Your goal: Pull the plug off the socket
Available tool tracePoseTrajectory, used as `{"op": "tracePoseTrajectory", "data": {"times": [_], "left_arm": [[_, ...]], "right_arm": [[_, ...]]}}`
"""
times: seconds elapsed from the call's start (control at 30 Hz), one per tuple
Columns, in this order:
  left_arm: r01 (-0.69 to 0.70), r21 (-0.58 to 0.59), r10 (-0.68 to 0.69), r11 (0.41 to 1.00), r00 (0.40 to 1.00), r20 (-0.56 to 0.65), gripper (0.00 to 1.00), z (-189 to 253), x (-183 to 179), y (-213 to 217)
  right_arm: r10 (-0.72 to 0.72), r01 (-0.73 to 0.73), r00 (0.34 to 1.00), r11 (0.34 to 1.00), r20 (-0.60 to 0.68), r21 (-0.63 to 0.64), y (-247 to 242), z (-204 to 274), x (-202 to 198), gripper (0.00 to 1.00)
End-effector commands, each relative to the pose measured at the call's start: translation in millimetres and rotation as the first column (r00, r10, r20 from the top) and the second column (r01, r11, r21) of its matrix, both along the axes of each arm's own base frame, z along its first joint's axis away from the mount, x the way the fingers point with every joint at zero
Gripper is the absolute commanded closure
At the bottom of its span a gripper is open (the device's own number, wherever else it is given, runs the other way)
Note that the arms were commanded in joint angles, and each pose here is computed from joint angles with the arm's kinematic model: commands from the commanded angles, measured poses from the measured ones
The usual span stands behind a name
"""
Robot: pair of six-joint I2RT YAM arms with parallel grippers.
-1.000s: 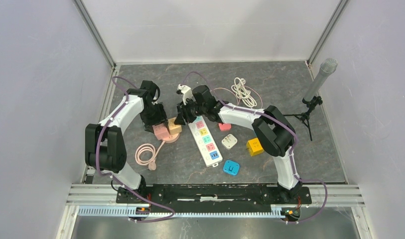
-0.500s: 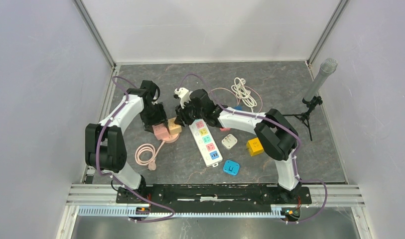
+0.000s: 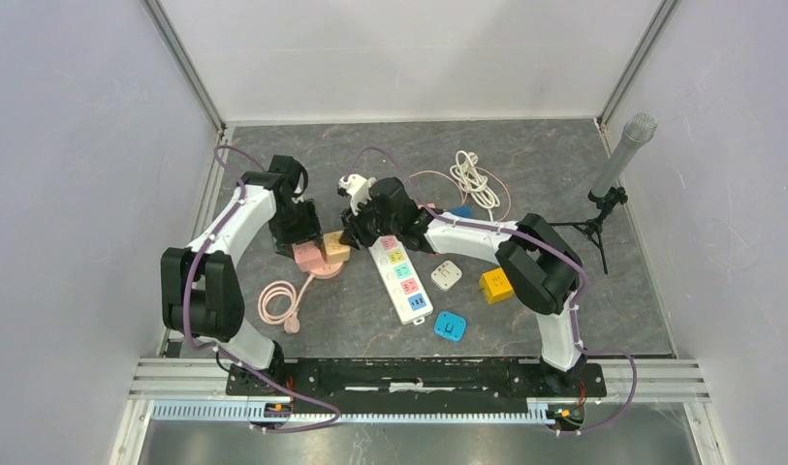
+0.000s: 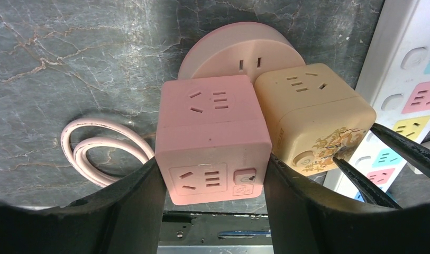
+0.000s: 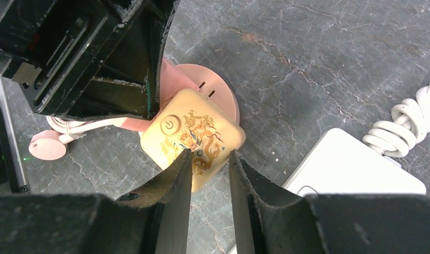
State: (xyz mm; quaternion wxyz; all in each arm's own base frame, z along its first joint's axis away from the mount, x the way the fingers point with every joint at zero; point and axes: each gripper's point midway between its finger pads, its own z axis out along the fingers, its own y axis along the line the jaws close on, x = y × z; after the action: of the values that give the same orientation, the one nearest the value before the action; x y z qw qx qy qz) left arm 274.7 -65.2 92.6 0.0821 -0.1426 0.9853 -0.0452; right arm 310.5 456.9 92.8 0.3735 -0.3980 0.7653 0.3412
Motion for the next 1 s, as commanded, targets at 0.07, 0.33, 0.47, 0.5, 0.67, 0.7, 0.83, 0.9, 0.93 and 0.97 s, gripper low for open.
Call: {"op": "tracePoseTrajectory", "data": {"times": [0.07,0.33,0.47,0.5,0.67,0.7,0.83,0.9,0.93,0.97], "left_arm": [[0.046,-0.087,-0.038,0.995,0.995,0.094,0.98,21.3,2.8,-13.2],[0.042,-0.086,-0.035,0.995,0.996,0.082,0.98,37.8,0.4,-26.3],[0.037,-0.032,-0.035,0.999,0.998,0.061,0.98,34.2,0.1,-22.6],[0.035,-0.030,-0.033,0.999,0.998,0.055,0.98,32.7,-0.2,-22.1],[0.056,-0.037,-0.054,0.998,0.996,0.074,0.98,37.5,-1.0,-22.1],[0.064,-0.041,-0.060,0.997,0.995,0.080,0.98,38.1,-1.1,-22.4],[0.099,-0.094,-0.087,0.991,0.989,0.116,0.98,43.4,-1.8,-30.4],[0.103,-0.118,-0.085,0.988,0.985,0.148,0.98,47.1,-0.7,-33.5],[0.105,-0.136,-0.083,0.985,0.983,0.162,0.98,48.9,-0.2,-36.0],[0.110,-0.156,-0.081,0.982,0.981,0.176,0.98,51.2,-0.3,-38.2]], "right_arm": [[0.001,-0.081,0.981,0.911,-0.195,-0.404,-70.7,-123.0,-59.2,0.62],[0.038,-0.108,0.987,0.877,-0.158,-0.468,-60.2,-125.8,-63.8,0.49],[0.031,-0.115,0.986,0.837,-0.163,-0.534,-65.2,-140.6,-70.4,0.47],[0.029,-0.115,0.986,0.830,-0.165,-0.546,-66.9,-143.4,-71.3,0.47],[0.016,-0.117,0.984,0.809,-0.177,-0.577,-74.4,-152.7,-73.7,0.47],[0.018,-0.122,0.983,0.808,-0.183,-0.577,-74.8,-153.5,-74.9,0.46],[0.035,-0.153,0.975,0.817,-0.217,-0.555,-71.7,-155.8,-82.0,0.43],[0.035,-0.164,0.971,0.820,-0.238,-0.549,-71.6,-159.1,-85.3,0.42],[0.035,-0.170,0.968,0.819,-0.249,-0.548,-71.8,-161.3,-87.3,0.42],[0.034,-0.175,0.966,0.817,-0.258,-0.549,-72.9,-163.8,-88.4,0.42]]}}
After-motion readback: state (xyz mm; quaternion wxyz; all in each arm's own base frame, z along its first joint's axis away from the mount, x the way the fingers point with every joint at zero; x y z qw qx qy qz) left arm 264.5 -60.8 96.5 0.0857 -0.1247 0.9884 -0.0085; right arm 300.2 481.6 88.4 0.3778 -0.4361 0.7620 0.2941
